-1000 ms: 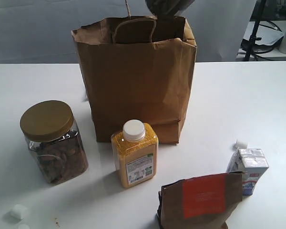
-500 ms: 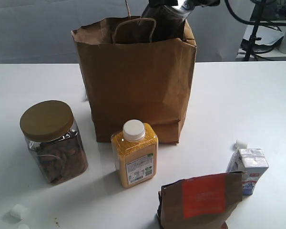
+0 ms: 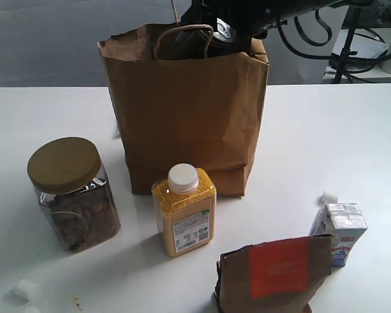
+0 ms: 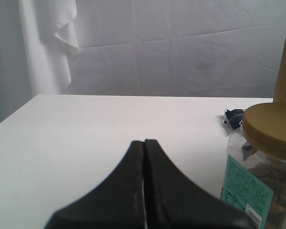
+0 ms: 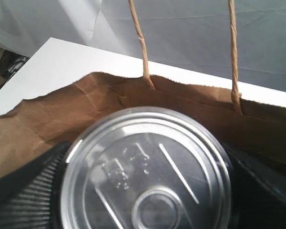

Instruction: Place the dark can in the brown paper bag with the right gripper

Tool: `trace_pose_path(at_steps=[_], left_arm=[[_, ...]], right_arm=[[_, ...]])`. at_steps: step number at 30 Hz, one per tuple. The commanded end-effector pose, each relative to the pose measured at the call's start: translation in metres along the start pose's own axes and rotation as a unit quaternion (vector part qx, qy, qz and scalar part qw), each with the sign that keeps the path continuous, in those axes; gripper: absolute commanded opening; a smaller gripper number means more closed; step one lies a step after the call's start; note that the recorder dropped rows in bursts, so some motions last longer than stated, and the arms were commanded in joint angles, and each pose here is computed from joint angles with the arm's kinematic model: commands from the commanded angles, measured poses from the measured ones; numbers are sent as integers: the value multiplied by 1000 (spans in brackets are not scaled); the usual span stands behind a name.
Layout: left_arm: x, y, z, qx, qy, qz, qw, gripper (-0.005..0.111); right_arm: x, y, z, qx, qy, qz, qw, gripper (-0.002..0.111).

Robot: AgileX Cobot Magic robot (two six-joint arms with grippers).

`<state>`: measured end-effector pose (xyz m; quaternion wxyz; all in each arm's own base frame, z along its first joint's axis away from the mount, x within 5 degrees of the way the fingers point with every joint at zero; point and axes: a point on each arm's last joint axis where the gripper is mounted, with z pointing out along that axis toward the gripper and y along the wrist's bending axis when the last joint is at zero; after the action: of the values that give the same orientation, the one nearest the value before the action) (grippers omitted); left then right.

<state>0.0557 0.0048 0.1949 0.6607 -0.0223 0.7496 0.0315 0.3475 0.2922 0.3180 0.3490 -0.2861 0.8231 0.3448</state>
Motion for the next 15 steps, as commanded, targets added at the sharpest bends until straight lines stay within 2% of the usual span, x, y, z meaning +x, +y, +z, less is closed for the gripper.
trace_pose_path(at_steps=[1,7,15], left_arm=[[1,0,0,2,-2,0,1000,0],[1,0,0,2,-2,0,1000,0],[1,0,0,2,-2,0,1000,0]], right_arm=[[-10,6,-8,-5,-31,7,999,68],[-8,6,-8,-10,-20,5,1000,91],[-10,16,-20,-31,-10,44,998,92]])
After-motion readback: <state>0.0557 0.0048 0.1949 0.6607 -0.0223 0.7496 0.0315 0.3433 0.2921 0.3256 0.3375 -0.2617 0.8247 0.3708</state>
